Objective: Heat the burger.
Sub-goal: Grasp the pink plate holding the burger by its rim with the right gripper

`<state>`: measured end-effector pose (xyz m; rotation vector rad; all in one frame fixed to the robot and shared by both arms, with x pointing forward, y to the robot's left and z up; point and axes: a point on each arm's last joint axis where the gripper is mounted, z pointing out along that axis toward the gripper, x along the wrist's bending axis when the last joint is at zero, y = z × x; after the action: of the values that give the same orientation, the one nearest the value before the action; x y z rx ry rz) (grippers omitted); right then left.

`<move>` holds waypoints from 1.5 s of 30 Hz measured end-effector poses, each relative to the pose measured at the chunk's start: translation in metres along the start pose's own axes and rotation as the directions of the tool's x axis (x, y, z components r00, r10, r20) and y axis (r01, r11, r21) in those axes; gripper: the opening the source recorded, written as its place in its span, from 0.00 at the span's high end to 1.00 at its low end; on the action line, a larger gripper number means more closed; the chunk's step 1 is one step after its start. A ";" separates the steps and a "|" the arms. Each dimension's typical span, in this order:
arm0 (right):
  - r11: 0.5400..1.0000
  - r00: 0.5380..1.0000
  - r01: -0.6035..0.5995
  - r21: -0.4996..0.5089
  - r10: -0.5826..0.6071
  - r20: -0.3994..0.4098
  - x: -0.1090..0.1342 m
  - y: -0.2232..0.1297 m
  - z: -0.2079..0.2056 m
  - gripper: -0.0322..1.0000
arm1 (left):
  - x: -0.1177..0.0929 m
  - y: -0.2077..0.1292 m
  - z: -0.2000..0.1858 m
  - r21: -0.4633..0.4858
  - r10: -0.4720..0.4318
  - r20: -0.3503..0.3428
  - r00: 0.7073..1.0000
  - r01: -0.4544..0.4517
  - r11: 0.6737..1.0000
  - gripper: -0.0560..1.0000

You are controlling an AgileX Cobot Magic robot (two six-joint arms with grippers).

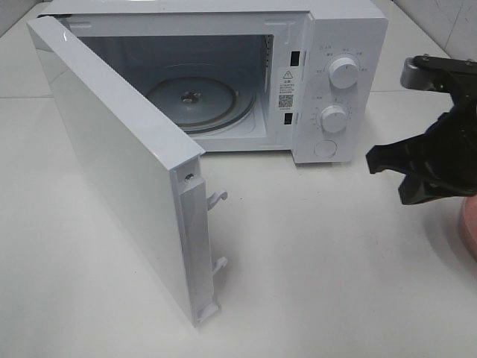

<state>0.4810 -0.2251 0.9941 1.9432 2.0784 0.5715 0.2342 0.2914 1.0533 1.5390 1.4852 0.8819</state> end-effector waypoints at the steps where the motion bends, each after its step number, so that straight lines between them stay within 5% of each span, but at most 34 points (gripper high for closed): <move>1: 1.000 1.000 0.000 0.000 0.000 0.000 0.000 0.000 0.000 0.92 | 0.000 0.000 0.000 0.000 0.000 0.000 1.000 0.000 1.000 0.10; 9: 0.995 0.993 0.023 0.101 -0.034 0.109 -0.033 -0.007 -0.009 0.86 | 0.000 0.000 0.000 0.000 0.000 0.000 1.000 0.000 1.000 0.10; 12: 0.993 0.991 0.023 0.118 -0.038 0.126 -0.040 -0.008 -0.010 0.74 | 0.000 0.000 0.000 0.000 0.000 0.000 1.000 0.000 1.000 0.10; 14: 0.993 0.988 0.041 0.115 -0.057 0.143 -0.046 -0.007 -0.010 0.52 | 0.000 0.000 0.000 0.000 0.000 0.000 1.000 0.000 1.000 0.10; 15: 0.993 0.988 0.041 0.115 -0.057 0.143 -0.046 -0.007 -0.010 0.52 | 0.000 0.000 0.000 0.000 0.000 0.000 1.000 0.000 1.000 0.10; 16: 0.993 0.987 0.048 0.107 -0.063 0.150 -0.048 -0.006 -0.011 0.32 | 0.000 0.000 0.000 0.000 0.000 0.000 1.000 0.000 1.000 0.10; 17: 0.993 0.986 0.049 0.104 -0.065 0.152 -0.049 -0.005 -0.011 0.24 | 0.000 0.000 0.000 0.000 0.000 0.000 1.000 0.000 1.000 0.10; 22: 0.990 0.981 0.099 0.098 -0.114 0.158 -0.052 -0.004 -0.010 0.04 | 0.000 0.000 0.000 0.000 0.000 0.000 1.000 0.000 1.000 0.10; 45: 0.972 0.980 0.059 0.225 -0.099 0.173 -0.077 -0.005 0.063 0.06 | 0.000 0.000 0.000 0.000 0.000 0.000 1.000 0.000 1.000 0.10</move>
<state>0.5105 -0.2936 0.9287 1.9309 2.1660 0.1437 0.2342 0.2914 1.0533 1.5390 1.4852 0.8819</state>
